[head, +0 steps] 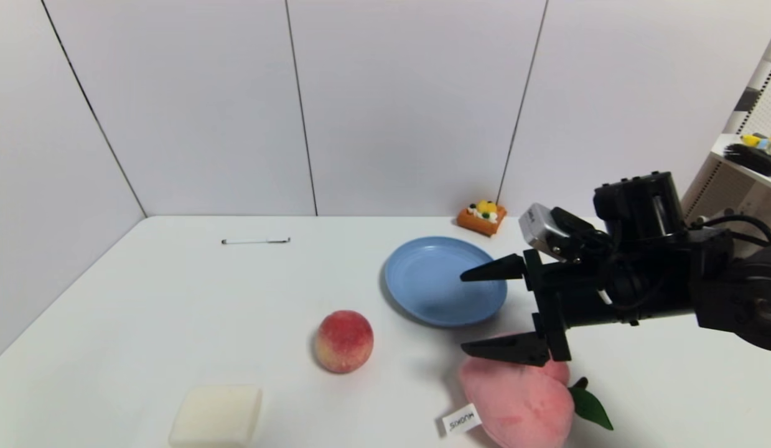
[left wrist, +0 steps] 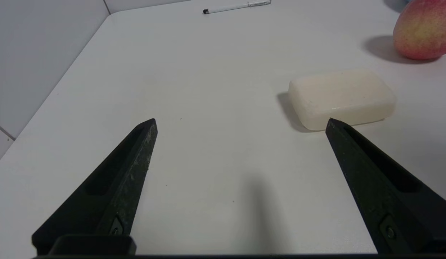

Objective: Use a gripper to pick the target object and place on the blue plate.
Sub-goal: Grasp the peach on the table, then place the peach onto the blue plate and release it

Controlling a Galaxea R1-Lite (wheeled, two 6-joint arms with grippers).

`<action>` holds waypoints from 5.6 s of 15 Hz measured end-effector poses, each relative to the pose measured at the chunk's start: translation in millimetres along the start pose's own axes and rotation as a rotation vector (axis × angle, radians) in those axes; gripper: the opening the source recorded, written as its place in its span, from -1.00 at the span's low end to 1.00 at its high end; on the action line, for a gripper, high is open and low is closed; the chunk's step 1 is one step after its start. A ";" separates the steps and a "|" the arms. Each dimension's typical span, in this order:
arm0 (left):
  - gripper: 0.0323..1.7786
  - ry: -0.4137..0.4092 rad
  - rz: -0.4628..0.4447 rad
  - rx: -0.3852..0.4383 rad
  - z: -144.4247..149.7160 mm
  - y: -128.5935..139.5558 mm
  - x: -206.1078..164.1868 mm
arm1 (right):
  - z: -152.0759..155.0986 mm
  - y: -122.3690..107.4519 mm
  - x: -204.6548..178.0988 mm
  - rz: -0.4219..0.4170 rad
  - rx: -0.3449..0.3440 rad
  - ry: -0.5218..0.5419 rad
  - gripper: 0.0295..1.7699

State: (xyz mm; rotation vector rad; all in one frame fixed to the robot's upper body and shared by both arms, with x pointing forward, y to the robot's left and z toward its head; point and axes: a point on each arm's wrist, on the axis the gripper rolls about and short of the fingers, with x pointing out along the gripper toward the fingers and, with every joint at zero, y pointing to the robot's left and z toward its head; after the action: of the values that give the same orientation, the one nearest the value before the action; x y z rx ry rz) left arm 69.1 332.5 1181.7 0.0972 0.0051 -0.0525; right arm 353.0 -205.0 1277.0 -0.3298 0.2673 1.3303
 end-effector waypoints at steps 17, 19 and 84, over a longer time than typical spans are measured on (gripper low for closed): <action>0.90 0.000 0.000 0.000 0.0 0.0 0.0 | 20.1 -11.5 121.7 0.209 -0.076 -0.011 0.92; 0.90 0.000 0.000 0.001 0.0 0.0 0.0 | 17.5 -14.5 130.4 0.216 -0.076 -0.009 0.92; 0.90 0.000 0.000 0.000 0.0 0.0 0.0 | -52.1 -131.2 70.9 -0.083 0.072 0.031 0.56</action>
State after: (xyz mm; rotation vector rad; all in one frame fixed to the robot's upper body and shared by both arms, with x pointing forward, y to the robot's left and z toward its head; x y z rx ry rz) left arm 69.1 332.5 1181.7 0.0975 0.0051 -0.0525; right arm 496.4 -187.8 1213.0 -0.2976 0.3233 1.2321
